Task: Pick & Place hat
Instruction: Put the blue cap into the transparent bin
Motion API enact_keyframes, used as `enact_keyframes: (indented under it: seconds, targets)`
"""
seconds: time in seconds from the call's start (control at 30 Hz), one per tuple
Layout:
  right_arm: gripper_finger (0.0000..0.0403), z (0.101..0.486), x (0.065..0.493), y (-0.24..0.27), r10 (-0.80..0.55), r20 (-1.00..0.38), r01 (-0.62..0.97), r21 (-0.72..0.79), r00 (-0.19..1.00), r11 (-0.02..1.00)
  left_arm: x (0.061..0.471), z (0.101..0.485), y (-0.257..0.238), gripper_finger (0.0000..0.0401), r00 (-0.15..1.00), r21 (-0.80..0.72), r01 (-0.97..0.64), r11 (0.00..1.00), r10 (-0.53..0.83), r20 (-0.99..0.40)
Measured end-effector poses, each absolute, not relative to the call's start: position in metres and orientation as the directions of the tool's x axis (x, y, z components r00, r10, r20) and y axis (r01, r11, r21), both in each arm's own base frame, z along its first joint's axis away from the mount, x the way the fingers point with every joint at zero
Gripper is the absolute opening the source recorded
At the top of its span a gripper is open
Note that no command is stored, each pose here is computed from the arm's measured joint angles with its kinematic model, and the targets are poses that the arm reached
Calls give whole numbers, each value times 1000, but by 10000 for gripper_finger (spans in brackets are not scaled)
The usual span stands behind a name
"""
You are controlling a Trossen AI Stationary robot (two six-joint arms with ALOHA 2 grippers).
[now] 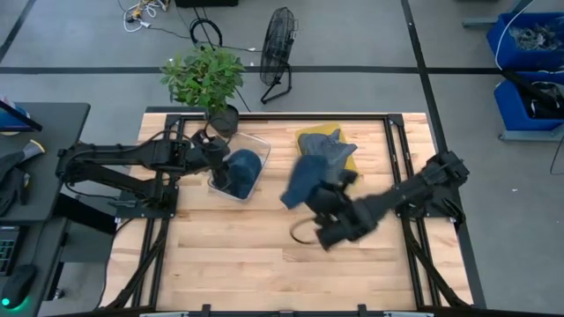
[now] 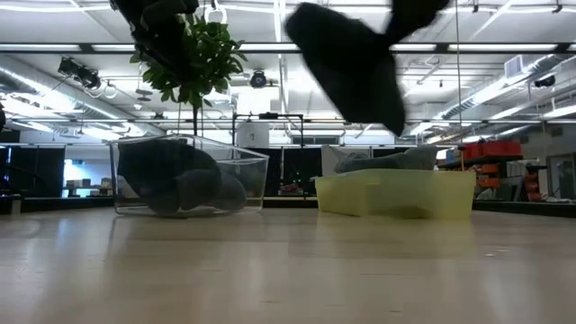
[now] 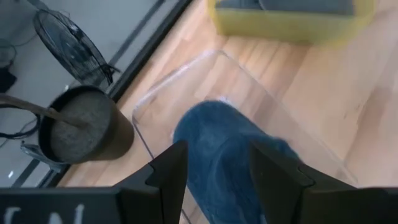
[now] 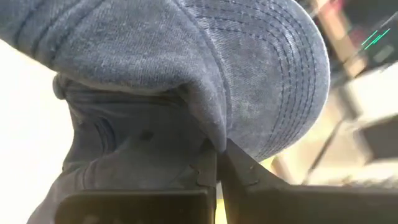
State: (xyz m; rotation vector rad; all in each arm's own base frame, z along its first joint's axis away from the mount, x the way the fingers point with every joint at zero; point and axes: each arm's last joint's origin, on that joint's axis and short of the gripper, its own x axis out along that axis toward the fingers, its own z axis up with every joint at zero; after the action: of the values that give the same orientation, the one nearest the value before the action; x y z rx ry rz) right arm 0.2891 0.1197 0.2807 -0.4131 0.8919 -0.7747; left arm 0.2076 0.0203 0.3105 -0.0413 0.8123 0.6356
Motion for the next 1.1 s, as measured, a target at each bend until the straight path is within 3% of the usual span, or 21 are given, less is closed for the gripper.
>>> enact_keyframes:
  seconds: [0.13, 0.33, 0.57, 0.7, 0.9, 1.1]
  targets:
    - [2, 289, 331, 80, -801, -421, 471, -652, 427, 594, 199, 320, 20, 171, 552, 174, -556, 813, 518, -653]
    - [2, 314, 382, 15, -699, -378, 505, -496, 607, 707, 176, 341, 21, 171, 622, 146, -581, 801, 553, -554]
    - [2, 328, 400, -31, -641, -268, 521, -402, 719, 753, 162, 350, 21, 171, 637, 145, -608, 780, 589, -497]
    - [2, 304, 419, -41, -585, -291, 473, -373, 757, 798, 162, 350, 21, 171, 636, 149, -607, 781, 589, -499]
    - [2, 249, 443, -45, -618, -364, 438, -466, 697, 769, 162, 349, 21, 171, 633, 151, -607, 781, 589, -502]
    - [2, 223, 453, -50, -631, -381, 442, -476, 676, 760, 163, 349, 21, 171, 628, 144, -615, 776, 591, -506]
